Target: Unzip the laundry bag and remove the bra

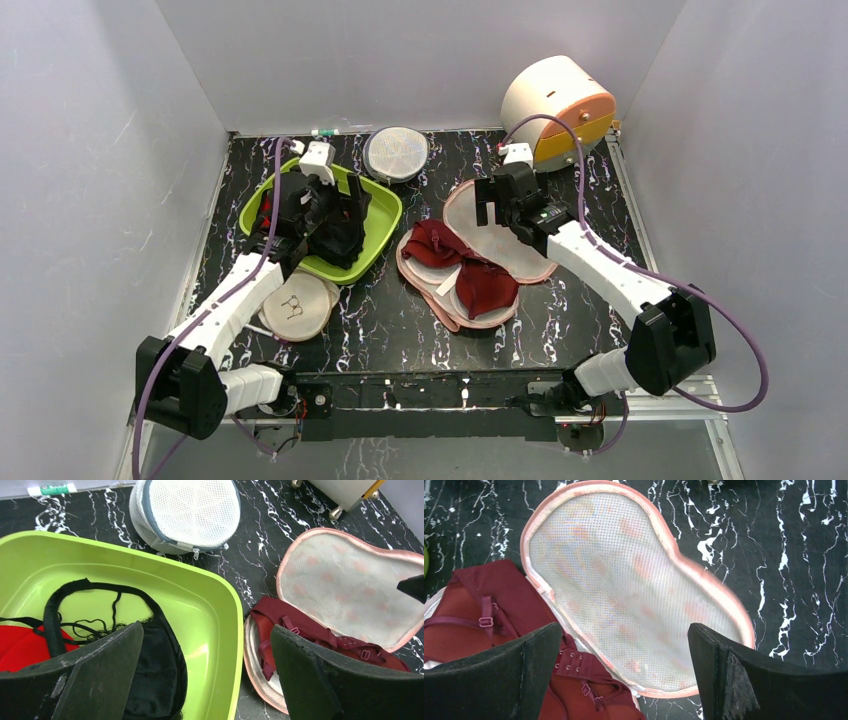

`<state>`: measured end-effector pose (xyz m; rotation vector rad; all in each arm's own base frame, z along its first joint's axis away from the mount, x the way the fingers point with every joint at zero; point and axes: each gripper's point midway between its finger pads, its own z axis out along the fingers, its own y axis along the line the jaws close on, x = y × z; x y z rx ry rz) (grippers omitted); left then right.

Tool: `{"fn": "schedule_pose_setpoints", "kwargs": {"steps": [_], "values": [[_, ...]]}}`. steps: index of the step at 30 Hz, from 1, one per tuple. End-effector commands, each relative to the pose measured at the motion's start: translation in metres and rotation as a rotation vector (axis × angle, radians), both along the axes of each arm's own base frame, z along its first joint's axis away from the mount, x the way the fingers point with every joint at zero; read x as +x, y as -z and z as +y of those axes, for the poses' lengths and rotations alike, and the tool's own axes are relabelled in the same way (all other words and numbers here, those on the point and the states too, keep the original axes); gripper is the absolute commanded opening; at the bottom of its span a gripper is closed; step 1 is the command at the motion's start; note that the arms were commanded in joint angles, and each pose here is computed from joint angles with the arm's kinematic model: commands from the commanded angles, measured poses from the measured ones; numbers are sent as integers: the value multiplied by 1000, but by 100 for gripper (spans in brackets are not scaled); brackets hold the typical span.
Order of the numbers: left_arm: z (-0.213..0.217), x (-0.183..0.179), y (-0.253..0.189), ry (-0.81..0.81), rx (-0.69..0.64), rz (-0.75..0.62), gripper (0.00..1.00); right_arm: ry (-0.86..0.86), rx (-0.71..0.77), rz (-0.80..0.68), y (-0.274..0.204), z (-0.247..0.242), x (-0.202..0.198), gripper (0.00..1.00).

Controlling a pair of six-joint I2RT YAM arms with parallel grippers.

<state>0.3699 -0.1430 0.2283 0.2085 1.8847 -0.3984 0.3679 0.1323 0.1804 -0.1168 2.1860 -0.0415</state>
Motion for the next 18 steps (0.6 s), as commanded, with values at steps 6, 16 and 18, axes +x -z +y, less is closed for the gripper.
{"fn": "schedule_pose_setpoints", "kwargs": {"steps": [6,16,18], "values": [[-15,1,-3,63,-45,1,98,-140,173,-81,-20,35,-3,98],[-49,-6,22,197,-76,63,98,-179,300,-117,9,30,-49,98],[-65,-14,28,247,-64,64,97,-191,337,-181,-3,29,-54,98]]}}
